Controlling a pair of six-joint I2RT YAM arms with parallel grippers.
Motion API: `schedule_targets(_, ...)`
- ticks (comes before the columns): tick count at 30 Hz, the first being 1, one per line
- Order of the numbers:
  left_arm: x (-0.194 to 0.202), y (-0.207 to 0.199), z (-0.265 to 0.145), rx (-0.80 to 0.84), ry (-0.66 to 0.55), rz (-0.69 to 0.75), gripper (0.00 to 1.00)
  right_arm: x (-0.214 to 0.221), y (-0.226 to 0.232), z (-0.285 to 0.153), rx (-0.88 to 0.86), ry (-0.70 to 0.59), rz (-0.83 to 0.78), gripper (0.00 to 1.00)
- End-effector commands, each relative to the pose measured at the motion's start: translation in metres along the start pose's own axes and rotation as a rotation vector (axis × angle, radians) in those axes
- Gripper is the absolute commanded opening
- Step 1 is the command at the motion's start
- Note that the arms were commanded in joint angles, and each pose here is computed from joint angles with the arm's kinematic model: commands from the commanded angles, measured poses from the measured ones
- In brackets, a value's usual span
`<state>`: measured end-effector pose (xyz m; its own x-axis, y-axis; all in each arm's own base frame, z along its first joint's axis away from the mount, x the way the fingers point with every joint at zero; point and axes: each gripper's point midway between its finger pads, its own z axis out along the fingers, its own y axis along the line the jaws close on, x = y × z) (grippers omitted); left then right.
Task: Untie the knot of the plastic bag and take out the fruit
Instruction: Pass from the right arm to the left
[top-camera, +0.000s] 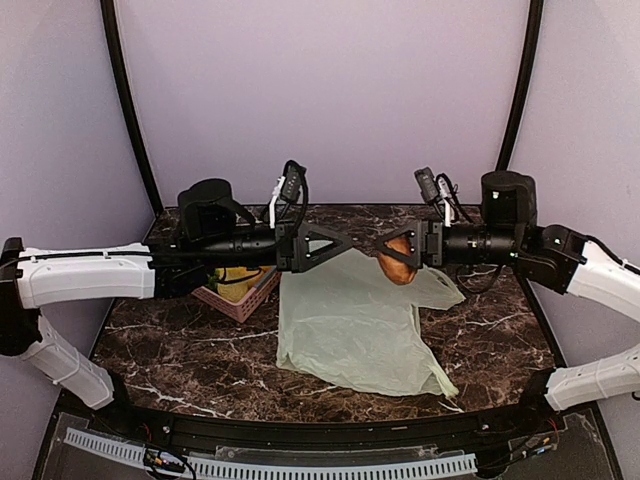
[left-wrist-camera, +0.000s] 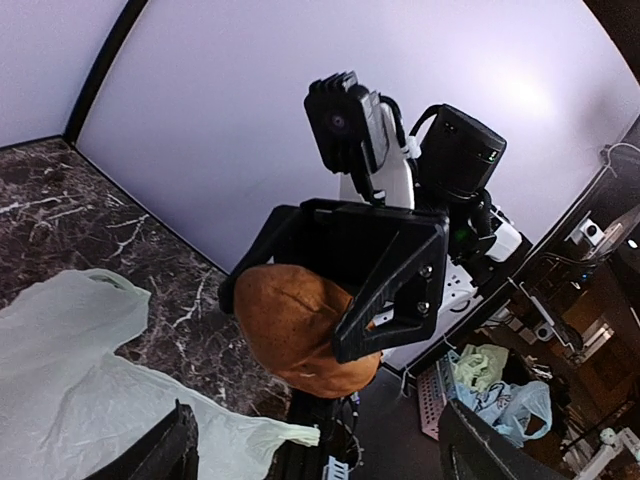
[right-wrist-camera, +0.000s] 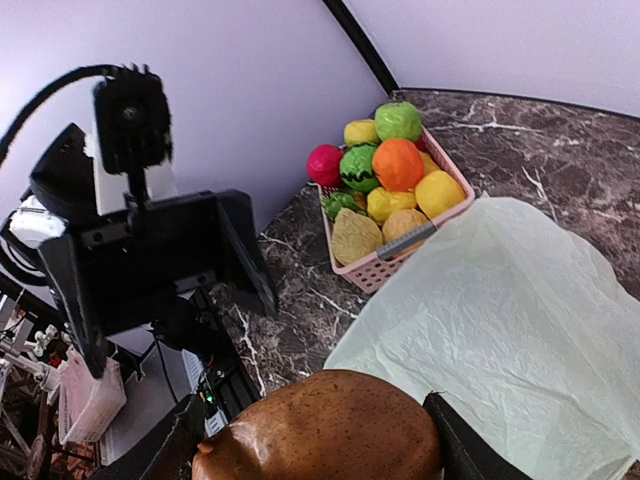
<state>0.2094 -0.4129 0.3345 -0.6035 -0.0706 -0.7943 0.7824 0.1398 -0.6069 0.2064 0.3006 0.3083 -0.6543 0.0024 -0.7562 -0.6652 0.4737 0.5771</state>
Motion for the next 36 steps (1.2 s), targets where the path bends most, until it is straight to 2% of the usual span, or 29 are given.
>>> schedule_targets(1, -0.005, -0.039, 0.006, 0.212, -0.066, -0.089, 0.82, -0.047, 0.045, -0.004, -0.117, -0.17, -0.086, 0.59)
schedule_targets(9, 0.002, -0.061, 0.023, 0.324, -0.077, -0.151, 0.85, -0.056, 0.066, 0.002, -0.174, -0.184, -0.122, 0.59)
schedule_targets(27, 0.008, -0.057, 0.046, 0.302, -0.035, -0.174, 0.84, -0.054, 0.083, 0.005, -0.253, -0.17, -0.13, 0.59)
schedule_targets(32, 0.007, -0.056, 0.047, 0.292, -0.038, -0.17, 0.76, -0.053, 0.085, 0.006, -0.26, -0.168, -0.133, 0.59)
schedule_targets(36, 0.008, -0.054, 0.048, 0.283, -0.035, -0.168, 0.64, -0.053, 0.085, 0.006, -0.26, -0.168, -0.133, 0.59)
